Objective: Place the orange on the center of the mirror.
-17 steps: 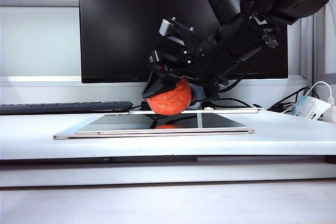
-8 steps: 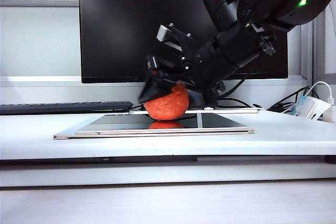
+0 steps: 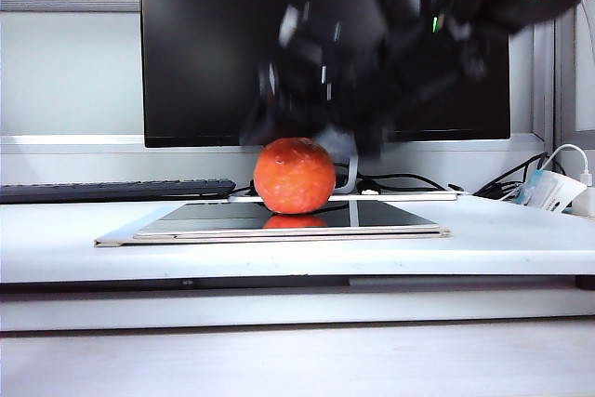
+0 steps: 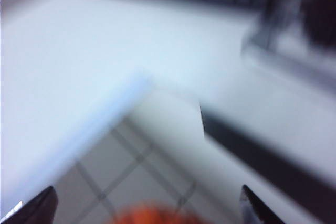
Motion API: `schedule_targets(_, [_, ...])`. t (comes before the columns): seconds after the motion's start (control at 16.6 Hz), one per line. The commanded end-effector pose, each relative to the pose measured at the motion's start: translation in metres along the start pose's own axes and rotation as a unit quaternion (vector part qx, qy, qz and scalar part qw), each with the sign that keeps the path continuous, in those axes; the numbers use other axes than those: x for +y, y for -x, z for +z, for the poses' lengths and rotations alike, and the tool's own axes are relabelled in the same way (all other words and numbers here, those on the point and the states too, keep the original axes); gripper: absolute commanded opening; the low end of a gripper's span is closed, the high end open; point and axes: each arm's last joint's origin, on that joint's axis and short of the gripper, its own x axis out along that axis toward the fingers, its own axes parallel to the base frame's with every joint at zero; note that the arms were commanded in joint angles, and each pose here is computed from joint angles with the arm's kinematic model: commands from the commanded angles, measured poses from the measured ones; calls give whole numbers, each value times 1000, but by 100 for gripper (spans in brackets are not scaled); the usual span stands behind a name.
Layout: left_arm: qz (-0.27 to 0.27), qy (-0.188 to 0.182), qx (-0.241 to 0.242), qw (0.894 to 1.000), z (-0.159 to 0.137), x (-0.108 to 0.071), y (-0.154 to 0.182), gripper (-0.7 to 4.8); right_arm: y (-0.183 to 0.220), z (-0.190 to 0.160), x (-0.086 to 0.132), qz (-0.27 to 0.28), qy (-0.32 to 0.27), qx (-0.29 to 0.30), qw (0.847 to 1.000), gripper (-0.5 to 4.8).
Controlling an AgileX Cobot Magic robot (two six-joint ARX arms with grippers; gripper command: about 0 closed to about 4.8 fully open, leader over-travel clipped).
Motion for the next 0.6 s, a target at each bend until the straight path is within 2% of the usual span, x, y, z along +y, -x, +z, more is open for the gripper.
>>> schedule_targets(0.06, [0, -2, -5, 1000, 1, 0, 0, -5, 17, 24, 5, -8, 12, -55, 998, 469])
schedule_targets(0.12, [0, -2, -5, 1000, 1, 0, 0, -5, 27, 35, 8, -6, 17, -75, 997, 463])
schedule_targets(0.18, [2, -2, -5, 1000, 1, 0, 0, -5, 42, 50, 14, -4, 25, -104, 994, 336])
schedule_targets(0.24, [9, -1, -5, 1000, 1, 2, 0, -5, 70, 72, 23, -1, 39, -154, 987, 2])
schedule_targets(0.42, [55, -2, -3, 998, 1, 13, 0, -5, 130, 106, 39, -25, 55, -245, 968, -7])
schedule_targets(0.48, [100, -3, -1, 995, 1, 22, 1, -5, 163, 116, 46, -58, 61, -277, 957, -7])
schedule_targets(0.6, [174, -3, 2, 985, 0, 35, 5, -5, 210, 117, 56, -115, 76, -283, 949, -7])
